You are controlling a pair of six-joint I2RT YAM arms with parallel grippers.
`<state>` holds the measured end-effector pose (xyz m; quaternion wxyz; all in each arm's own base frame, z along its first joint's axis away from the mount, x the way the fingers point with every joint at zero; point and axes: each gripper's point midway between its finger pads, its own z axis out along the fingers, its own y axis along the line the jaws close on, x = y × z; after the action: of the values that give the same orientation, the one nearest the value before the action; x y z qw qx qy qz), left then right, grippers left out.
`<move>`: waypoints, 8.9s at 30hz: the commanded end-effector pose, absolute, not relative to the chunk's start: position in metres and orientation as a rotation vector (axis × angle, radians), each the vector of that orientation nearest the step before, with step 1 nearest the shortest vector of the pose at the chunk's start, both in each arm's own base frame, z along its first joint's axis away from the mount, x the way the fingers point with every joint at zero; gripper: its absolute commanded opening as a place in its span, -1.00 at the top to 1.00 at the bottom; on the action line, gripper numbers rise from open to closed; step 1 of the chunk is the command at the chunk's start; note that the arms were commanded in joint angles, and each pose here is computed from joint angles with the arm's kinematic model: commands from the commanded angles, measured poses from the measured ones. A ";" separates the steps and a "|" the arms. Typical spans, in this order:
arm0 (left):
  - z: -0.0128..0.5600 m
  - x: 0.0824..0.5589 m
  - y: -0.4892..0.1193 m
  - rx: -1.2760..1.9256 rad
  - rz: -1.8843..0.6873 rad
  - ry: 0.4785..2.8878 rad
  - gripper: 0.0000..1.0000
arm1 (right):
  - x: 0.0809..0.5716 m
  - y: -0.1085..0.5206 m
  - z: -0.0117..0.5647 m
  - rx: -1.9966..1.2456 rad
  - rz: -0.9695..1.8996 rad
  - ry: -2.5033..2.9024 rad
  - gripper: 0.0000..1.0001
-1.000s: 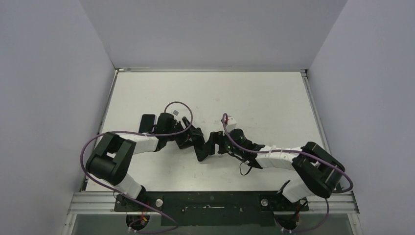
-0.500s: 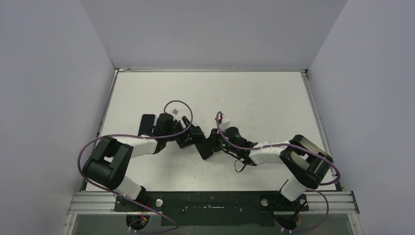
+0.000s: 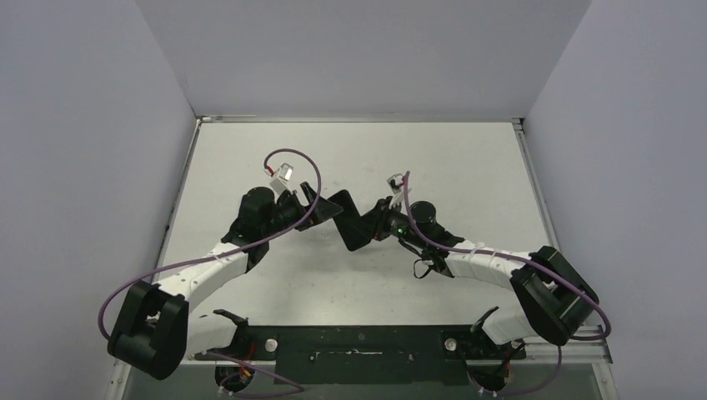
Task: Take the phone out of the phone case
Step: Adjust the phone, then remove the phone case from the phone.
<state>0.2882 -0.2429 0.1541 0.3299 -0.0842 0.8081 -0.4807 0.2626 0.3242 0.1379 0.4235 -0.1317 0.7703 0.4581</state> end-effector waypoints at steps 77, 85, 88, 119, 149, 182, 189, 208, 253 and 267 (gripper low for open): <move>0.324 0.289 -0.216 -0.541 -1.626 1.255 1.00 | 0.240 0.286 0.287 -0.341 1.419 1.542 -0.98; 0.336 0.292 -0.203 -0.663 -1.684 1.150 1.00 | 0.236 0.305 0.292 -0.340 1.510 1.492 -0.81; 0.342 0.291 -0.208 -0.666 -1.729 1.138 1.00 | 0.237 0.315 0.298 -0.340 1.529 1.473 -0.75; 0.344 0.287 -0.234 -0.701 -1.898 1.206 1.00 | 0.231 0.345 0.305 -0.660 1.519 1.358 1.00; 0.353 0.265 -0.256 -0.565 -2.002 1.326 1.00 | 0.259 0.351 0.288 -0.984 1.104 1.211 1.00; 0.316 0.267 -0.242 0.240 -1.741 1.594 1.00 | 0.216 0.314 0.252 -1.100 1.174 1.311 -0.28; 0.310 0.261 -0.249 0.462 -1.706 1.647 1.00 | 0.205 0.316 0.256 -1.254 1.191 1.261 -0.32; 0.317 0.255 -0.251 0.628 -1.694 1.633 1.00 | 0.199 0.326 0.255 -1.377 1.317 1.263 0.15; 0.337 0.252 -0.257 0.697 -1.597 1.533 1.00 | 0.189 0.323 0.251 -1.476 1.268 1.201 0.11; 0.340 0.240 -0.260 0.714 -1.617 1.516 1.00 | 0.196 0.332 0.258 -1.452 1.319 1.184 0.43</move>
<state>0.2466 -0.2595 0.3038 0.3398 0.2433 0.6417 -0.6431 0.1956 0.3240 0.2361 0.3894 -0.5593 0.5218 0.5131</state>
